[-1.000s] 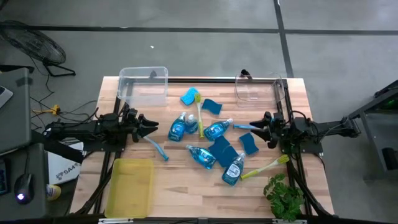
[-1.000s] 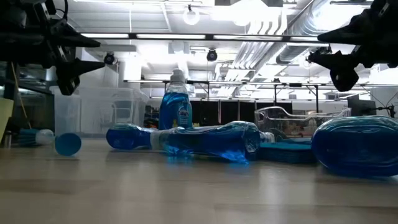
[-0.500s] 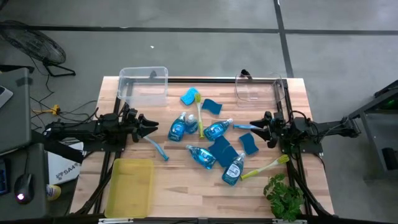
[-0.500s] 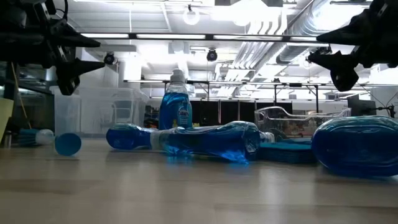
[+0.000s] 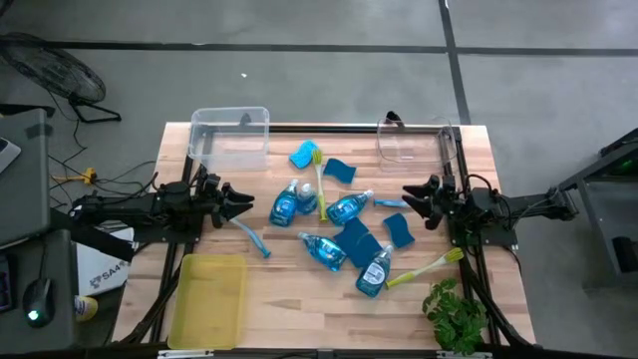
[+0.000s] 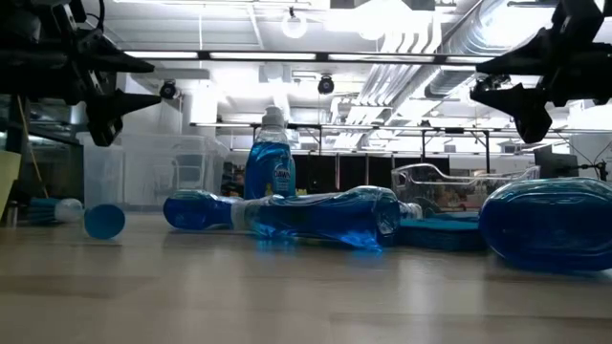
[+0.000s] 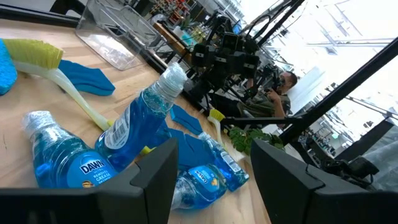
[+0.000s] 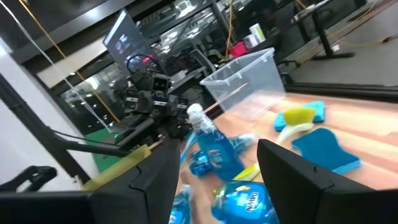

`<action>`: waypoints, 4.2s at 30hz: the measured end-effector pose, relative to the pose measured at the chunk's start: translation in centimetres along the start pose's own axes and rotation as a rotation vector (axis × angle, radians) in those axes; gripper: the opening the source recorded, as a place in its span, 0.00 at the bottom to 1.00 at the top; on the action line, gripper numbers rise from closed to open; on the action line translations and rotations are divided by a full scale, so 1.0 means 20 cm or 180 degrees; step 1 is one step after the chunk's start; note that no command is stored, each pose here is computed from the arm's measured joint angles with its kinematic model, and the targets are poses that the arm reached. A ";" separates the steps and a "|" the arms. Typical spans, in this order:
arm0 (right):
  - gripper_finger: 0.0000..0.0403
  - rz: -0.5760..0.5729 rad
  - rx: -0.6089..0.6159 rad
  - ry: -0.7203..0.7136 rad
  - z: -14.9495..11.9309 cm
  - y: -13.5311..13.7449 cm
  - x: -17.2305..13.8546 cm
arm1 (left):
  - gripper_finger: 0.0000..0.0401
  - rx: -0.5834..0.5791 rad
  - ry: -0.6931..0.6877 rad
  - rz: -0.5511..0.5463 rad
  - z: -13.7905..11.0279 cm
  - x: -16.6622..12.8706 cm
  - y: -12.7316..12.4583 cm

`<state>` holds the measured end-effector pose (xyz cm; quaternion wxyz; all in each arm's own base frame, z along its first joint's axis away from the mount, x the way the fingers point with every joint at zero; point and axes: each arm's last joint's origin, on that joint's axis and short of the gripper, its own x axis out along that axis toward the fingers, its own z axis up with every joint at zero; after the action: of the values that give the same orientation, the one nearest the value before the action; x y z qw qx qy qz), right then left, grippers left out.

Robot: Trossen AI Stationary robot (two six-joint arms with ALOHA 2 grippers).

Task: Pick & Place Kitchen Sink Supplies
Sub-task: Put the top middle soap dispenser into the transparent bin

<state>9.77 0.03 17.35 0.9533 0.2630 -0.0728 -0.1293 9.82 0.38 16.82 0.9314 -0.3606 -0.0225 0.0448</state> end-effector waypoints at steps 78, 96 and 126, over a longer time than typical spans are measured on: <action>0.58 -0.0006 -0.1935 0.1470 -0.11 -0.03 1.09 | 0.49 -0.0001 0.0001 0.0001 0.00 0.00 0.00; 0.65 0.0159 -0.2849 0.2652 0.45 0.29 1.38 | 0.49 0.0000 -0.0003 0.0003 0.00 0.00 0.00; 0.65 0.0631 -0.3330 0.3818 0.41 0.45 1.83 | 0.49 0.0000 0.0000 0.0002 0.00 0.00 0.00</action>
<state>44.89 -6.83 31.72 0.8368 -0.2010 0.4990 0.1020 9.82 0.38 16.82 0.9314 -0.3606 -0.0225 0.0451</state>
